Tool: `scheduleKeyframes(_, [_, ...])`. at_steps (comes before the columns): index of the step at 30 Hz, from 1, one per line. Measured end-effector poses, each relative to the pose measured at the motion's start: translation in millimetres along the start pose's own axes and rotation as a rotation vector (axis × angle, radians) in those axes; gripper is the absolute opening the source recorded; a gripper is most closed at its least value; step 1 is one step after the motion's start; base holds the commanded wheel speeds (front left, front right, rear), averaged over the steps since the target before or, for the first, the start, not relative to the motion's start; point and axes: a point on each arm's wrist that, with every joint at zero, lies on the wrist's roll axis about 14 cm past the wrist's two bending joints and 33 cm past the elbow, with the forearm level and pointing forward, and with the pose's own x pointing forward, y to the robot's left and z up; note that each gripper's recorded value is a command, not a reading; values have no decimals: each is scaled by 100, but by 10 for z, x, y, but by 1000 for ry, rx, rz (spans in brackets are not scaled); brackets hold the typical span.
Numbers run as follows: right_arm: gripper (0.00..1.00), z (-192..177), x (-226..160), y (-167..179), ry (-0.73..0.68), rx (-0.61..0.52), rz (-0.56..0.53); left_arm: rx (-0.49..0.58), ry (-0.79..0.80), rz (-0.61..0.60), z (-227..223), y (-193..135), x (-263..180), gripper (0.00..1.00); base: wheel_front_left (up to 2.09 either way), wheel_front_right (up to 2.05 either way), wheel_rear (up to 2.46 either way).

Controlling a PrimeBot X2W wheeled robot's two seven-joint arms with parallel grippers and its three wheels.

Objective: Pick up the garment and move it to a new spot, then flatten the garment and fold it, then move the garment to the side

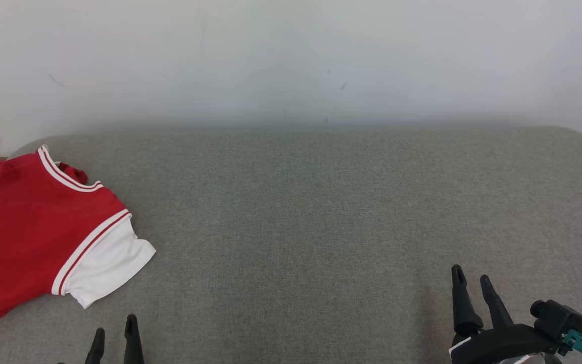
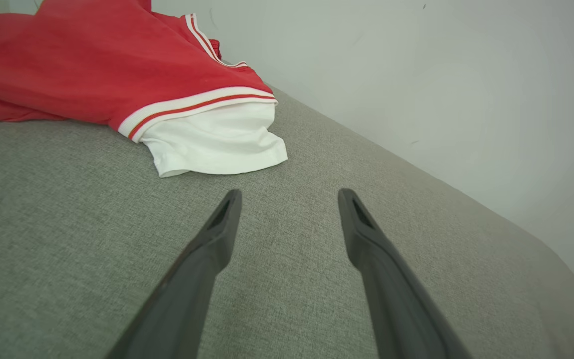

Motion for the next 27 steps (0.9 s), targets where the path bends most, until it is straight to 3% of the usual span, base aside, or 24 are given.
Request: scheduleKeyframes(27, [100, -36, 4, 137, -13, -249, 62, 281, -79, -53, 113, -121, -1, 100, 0, 0, 0])
